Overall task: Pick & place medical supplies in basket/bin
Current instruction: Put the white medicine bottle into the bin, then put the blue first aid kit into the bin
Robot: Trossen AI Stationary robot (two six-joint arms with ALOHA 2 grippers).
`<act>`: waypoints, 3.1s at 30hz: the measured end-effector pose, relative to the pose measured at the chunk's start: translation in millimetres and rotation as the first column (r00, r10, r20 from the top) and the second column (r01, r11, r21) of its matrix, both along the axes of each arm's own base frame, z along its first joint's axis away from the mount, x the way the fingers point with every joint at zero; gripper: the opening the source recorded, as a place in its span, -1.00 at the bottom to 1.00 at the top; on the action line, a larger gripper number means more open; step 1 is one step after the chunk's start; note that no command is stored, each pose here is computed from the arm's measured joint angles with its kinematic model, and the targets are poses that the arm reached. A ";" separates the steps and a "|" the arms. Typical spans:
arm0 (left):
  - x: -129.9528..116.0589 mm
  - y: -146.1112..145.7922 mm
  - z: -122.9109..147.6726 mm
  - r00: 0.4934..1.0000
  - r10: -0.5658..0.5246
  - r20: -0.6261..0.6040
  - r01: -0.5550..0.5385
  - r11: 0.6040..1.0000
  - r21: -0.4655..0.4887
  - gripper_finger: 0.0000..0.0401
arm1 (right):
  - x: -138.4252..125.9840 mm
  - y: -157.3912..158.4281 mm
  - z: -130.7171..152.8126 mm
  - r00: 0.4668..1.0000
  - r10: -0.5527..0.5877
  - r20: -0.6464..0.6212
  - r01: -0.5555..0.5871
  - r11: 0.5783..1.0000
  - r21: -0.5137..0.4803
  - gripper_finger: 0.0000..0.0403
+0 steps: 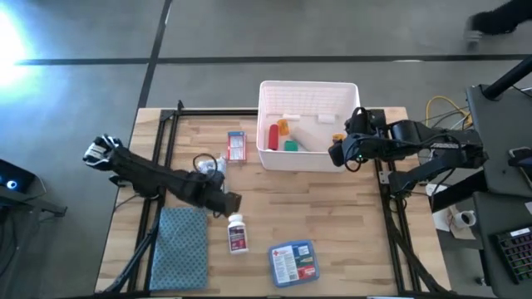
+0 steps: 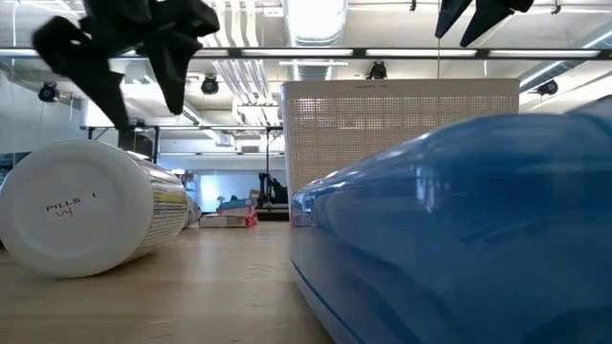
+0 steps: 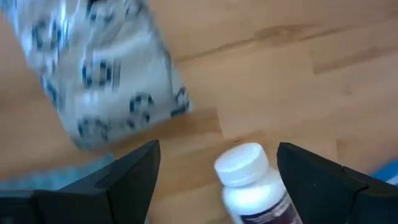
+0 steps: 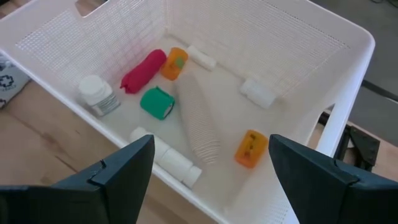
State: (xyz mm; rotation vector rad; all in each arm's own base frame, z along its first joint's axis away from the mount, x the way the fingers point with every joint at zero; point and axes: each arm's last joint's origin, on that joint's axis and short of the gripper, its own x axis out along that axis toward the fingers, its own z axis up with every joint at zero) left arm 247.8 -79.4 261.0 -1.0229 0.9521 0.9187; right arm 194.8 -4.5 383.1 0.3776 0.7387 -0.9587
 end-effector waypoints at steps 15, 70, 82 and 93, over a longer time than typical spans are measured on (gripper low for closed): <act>37.2 -92.3 -49.9 0.982 0.167 0.086 -0.151 0.973 -0.175 0.50 | -0.1 0.1 -0.1 1.000 -0.004 0.002 0.004 1.000 0.003 0.52; 97.7 156.3 182.1 0.910 -0.288 0.298 -0.048 0.641 0.766 0.34 | -4.0 0.7 -3.8 0.999 -0.008 -0.042 0.009 1.000 0.029 0.52; 82.1 133.7 176.5 0.905 -0.426 0.007 0.310 0.669 0.675 0.57 | -9.3 2.3 -6.7 0.995 0.004 -0.102 0.004 0.997 0.073 0.52; 46.3 89.9 104.0 0.956 -0.110 -0.273 0.233 0.851 0.472 0.57 | -8.2 1.9 -11.6 0.992 0.009 -0.123 -0.002 0.998 0.055 0.52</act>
